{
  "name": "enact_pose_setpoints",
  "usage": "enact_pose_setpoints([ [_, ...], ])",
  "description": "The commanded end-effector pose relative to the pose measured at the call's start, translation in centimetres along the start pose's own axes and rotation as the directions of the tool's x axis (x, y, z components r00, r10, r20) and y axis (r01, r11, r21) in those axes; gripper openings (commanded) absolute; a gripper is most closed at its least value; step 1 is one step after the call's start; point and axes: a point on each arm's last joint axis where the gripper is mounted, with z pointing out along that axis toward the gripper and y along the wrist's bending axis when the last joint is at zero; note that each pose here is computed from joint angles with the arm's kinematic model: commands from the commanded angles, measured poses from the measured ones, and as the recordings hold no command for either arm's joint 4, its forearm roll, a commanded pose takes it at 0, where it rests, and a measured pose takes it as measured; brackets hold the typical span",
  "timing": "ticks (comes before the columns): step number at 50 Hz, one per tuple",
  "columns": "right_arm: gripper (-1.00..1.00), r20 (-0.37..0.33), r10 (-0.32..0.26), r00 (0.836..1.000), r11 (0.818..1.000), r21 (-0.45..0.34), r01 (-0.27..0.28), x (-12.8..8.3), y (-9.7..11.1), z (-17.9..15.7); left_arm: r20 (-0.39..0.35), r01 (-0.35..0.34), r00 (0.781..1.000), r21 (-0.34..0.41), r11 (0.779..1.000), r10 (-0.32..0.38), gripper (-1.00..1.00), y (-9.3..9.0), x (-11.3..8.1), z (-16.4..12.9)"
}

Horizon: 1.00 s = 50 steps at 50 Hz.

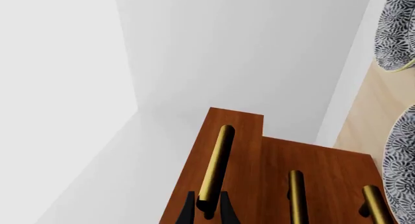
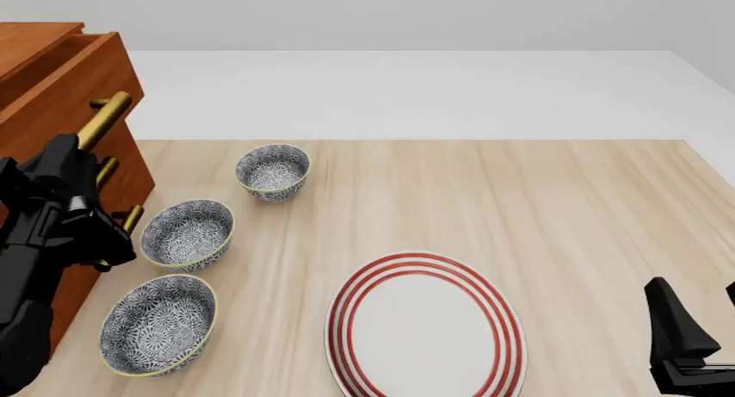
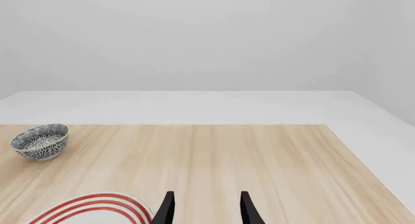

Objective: Open the top drawer of the cabinet.

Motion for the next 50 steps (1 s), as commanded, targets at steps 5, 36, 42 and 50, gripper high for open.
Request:
enact_pose_setpoints([
  [5, 1.00, 0.000, 0.000, 1.000, 1.000, 0.000, 0.000, 0.0, 0.0, 0.0, -0.012, 0.001, 1.000, 0.016, 1.000, -0.001, -1.00, -0.3, 0.1, -0.5],
  [36, 1.00, 0.000, 0.000, 1.000, 1.000, 0.000, 0.000, 0.0, 0.0, 0.0, -0.013, 0.018, 1.000, -0.009, 1.000, -0.018, 1.00, 0.8, 0.1, -1.5],
  [42, 1.00, 0.000, 0.000, 1.000, 1.000, 0.000, 0.000, 0.0, 0.0, 0.0, -0.011, 0.017, 1.000, -0.004, 1.000, -0.017, 1.00, 0.9, 0.0, -2.4],
  [50, 1.00, 0.000, 0.000, 1.000, 1.000, 0.000, 0.000, 0.0, 0.0, 0.0, 0.007, 0.016, 1.000, -0.006, 1.000, -0.016, 1.00, 1.5, -0.3, -3.7],
])
